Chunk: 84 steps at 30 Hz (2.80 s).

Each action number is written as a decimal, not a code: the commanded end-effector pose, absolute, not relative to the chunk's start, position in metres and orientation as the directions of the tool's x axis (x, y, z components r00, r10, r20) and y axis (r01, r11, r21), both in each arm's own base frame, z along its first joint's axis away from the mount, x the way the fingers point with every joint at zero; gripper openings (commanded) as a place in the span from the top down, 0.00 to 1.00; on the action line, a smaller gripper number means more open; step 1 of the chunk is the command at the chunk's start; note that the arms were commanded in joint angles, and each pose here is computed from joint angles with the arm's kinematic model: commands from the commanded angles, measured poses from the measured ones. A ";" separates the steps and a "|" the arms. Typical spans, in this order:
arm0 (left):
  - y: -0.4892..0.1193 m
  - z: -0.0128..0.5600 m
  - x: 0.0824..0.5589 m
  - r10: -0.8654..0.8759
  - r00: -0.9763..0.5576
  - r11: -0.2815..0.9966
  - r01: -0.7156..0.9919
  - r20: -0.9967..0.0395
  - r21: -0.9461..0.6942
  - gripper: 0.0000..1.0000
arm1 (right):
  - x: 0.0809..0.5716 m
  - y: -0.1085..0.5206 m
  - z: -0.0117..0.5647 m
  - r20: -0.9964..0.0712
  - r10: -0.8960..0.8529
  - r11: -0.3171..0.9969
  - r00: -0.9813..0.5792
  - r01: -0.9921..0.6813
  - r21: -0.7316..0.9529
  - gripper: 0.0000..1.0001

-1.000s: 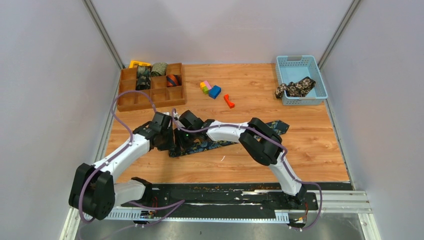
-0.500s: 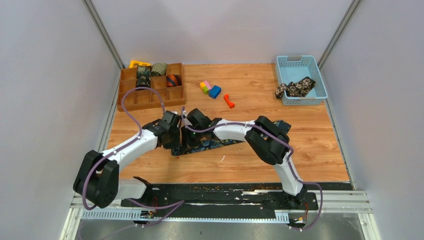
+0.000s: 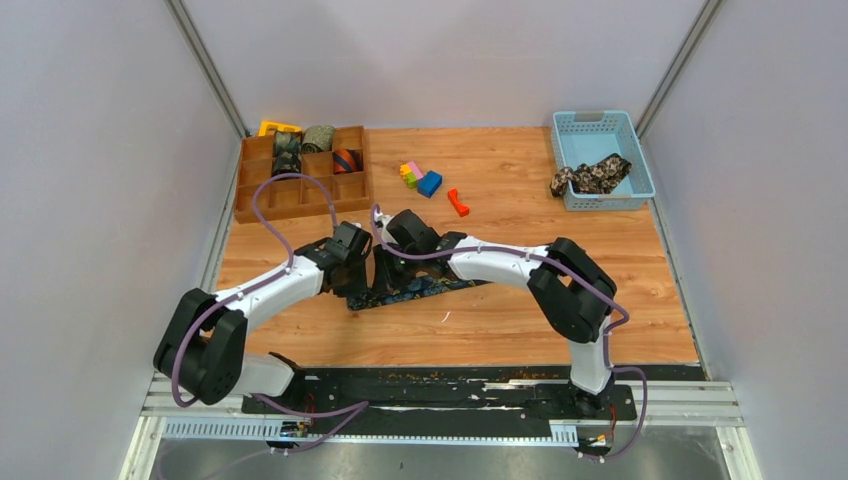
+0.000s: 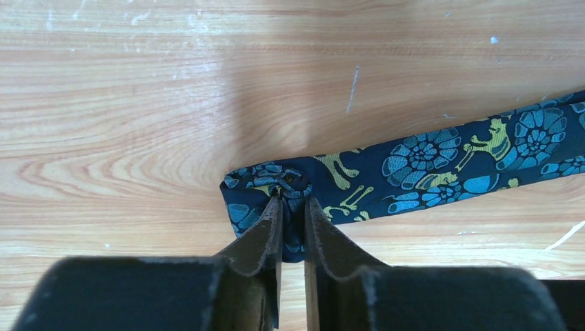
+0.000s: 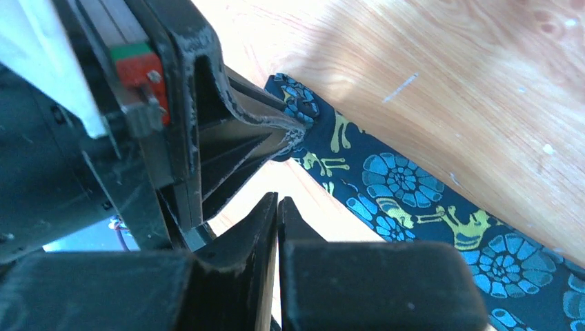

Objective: Roll the ties
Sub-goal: Roll the tie at the center of the board.

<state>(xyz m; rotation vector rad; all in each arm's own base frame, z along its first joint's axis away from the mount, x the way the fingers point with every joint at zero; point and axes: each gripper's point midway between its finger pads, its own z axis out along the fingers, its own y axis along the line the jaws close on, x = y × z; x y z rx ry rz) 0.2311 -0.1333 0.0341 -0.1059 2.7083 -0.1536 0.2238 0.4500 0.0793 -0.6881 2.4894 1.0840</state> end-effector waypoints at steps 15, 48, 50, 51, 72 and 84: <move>-0.160 0.060 0.235 -0.173 -0.876 0.956 -0.040 -0.449 -0.290 0.57 | 0.236 0.430 0.096 -0.521 -0.259 0.618 -0.813 -0.554 0.558 0.94; -0.145 0.080 0.242 -0.234 -0.774 0.931 -0.004 -0.588 -0.364 0.75 | 0.235 0.458 0.106 -0.485 -0.225 0.574 -0.845 -0.517 0.635 0.91; -0.143 0.086 0.242 -0.231 -0.768 0.932 0.002 -0.597 -0.363 0.73 | 0.234 0.460 0.104 -0.483 -0.226 0.573 -0.846 -0.517 0.636 0.90; -0.142 0.088 0.241 -0.229 -0.766 0.933 0.005 -0.601 -0.361 0.73 | 0.234 0.461 0.105 -0.484 -0.226 0.571 -0.846 -0.517 0.638 0.89; -0.094 0.097 0.233 -0.360 -0.679 0.911 -0.107 -0.640 -0.399 0.29 | 0.239 0.472 0.086 -0.470 -0.257 0.612 -0.845 -0.518 0.597 0.71; -0.092 0.085 0.225 -0.412 -0.668 0.882 -0.122 -0.620 -0.455 0.39 | 0.238 0.478 0.067 -0.448 -0.274 0.628 -0.851 -0.511 0.587 0.75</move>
